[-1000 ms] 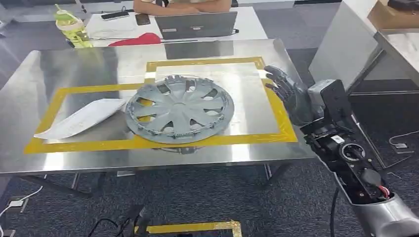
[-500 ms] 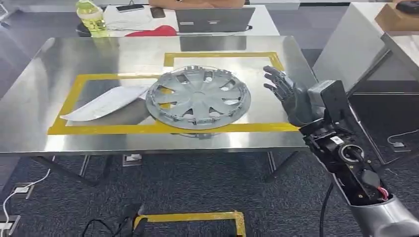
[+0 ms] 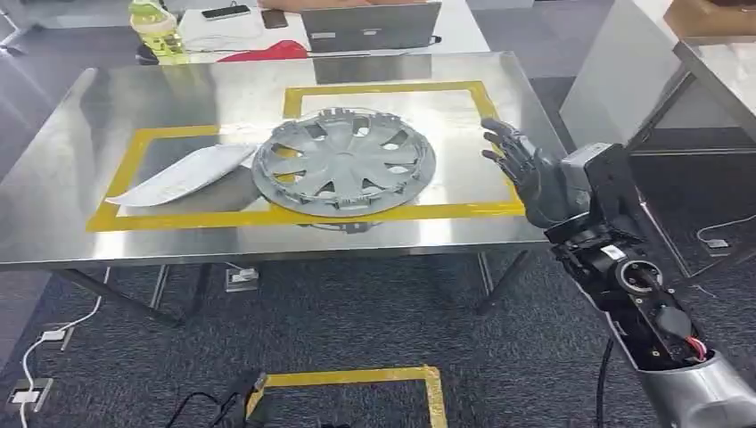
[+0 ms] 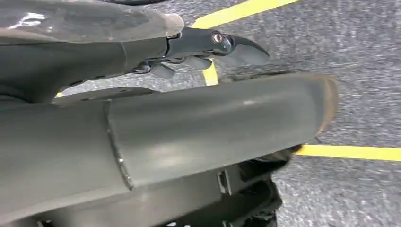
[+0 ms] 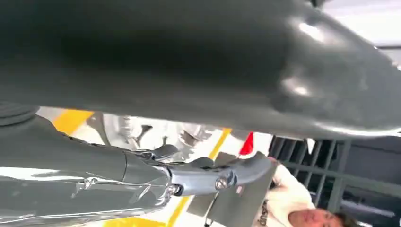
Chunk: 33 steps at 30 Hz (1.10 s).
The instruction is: Take the parts from the cabinet and place them on the table.
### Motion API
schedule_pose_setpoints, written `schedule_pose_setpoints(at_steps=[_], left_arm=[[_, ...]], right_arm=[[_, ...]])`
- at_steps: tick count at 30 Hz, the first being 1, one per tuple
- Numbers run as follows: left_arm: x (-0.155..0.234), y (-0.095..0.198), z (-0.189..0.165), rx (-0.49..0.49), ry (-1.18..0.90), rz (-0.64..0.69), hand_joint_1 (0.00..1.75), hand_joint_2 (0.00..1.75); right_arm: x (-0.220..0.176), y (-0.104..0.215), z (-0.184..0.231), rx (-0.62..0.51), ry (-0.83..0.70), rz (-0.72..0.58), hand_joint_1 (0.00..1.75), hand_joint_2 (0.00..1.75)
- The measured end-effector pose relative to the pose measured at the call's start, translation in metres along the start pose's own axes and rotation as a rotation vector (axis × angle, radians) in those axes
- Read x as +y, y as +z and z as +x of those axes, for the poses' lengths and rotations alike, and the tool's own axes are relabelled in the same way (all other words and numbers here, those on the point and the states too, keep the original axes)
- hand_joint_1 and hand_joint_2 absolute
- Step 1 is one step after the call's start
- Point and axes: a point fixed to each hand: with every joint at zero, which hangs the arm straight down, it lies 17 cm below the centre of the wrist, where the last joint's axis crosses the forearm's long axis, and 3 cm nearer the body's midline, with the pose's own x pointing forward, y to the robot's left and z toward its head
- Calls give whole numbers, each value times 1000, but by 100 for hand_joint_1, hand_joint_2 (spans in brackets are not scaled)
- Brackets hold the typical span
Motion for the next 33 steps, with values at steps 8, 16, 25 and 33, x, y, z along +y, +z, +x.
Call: schedule_pose_setpoints(at_steps=[8, 16, 25, 33], left_arm=[[0, 0, 0, 0, 0, 0, 0, 0], [0, 0, 0, 0, 0, 0, 0, 0], [0, 0, 0, 0, 0, 0, 0, 0], [0, 0, 0, 0, 0, 0, 0, 0]], right_arm=[[0, 0, 0, 0, 0, 0, 0, 0], [0, 0, 0, 0, 0, 0, 0, 0], [0, 0, 0, 0, 0, 0, 0, 0], [0, 0, 0, 0, 0, 0, 0, 0]])
